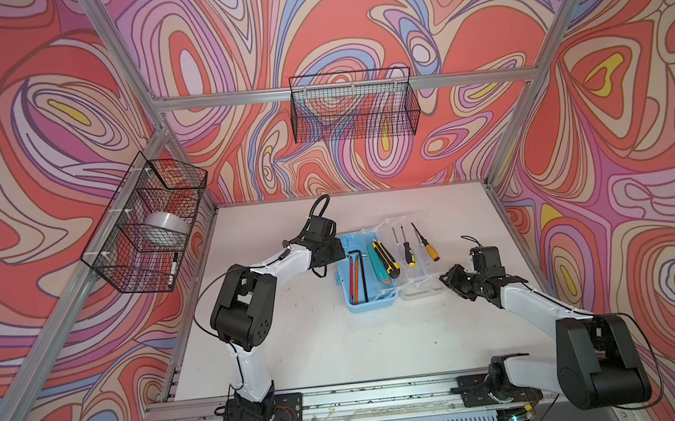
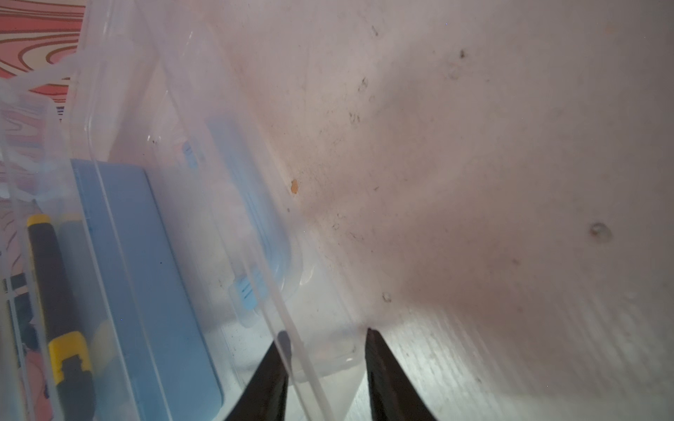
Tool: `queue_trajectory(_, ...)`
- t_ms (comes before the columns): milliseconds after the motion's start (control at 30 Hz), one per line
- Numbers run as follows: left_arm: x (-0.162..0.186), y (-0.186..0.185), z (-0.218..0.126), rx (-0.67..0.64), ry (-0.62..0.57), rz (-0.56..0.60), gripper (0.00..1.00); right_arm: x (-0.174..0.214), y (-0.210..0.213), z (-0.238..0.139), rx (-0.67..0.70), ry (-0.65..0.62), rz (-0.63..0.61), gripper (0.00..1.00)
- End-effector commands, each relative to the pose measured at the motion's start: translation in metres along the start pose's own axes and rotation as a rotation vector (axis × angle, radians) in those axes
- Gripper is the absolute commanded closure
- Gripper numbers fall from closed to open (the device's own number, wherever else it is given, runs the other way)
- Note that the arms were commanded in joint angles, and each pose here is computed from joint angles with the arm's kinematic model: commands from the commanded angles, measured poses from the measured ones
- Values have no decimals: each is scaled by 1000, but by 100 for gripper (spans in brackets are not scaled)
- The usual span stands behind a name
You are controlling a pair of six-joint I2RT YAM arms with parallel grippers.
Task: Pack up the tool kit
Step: 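Lower the right gripper and close it on the clear lid's edge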
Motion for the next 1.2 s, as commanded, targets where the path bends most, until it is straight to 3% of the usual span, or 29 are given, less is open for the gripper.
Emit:
queue_trajectory(0, -10, -1, 2, 7, -20, -28, 49, -4, 2, 5, -38, -15, 9, 66)
queue_trajectory(67, -10, 1, 2, 5, -23, -44, 56, -2, 0, 9, -43, -5, 15, 69)
queue_trajectory(200, -9, 2, 4, 7, -19, -55, 84, 0, -4, 14, -35, 7, 24, 76)
queue_trajectory(300, -7, 0, 6, 21, -6, -62, 100, -2, -5, 14, -28, -3, 16, 84)
queue_trajectory(400, -5, -2, 7, 53, 2, -79, 100, -3, -4, 13, -25, -11, 17, 99)
queue_trajectory(433, -4, -3, 6, 57, 0, -85, 100, -3, -3, 12, -27, -13, 17, 100)
queue_trajectory(900, -1, -23, -4, 53, -26, -72, 100, -28, 40, -33, -48, -178, -110, 100)
queue_trajectory(1167, 0, -41, -4, 78, -32, -66, 100, -11, 86, -54, -60, -269, -272, 100)
Point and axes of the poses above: each gripper's point midway between its finger pads, its own z axis out along the fingers, its own y axis along the line the jaws close on, x = y × z, the point moved 6 cm from there along -z, back along the fingers, and after that the axes turned 12 degrees about z, right-handed, at the moved point
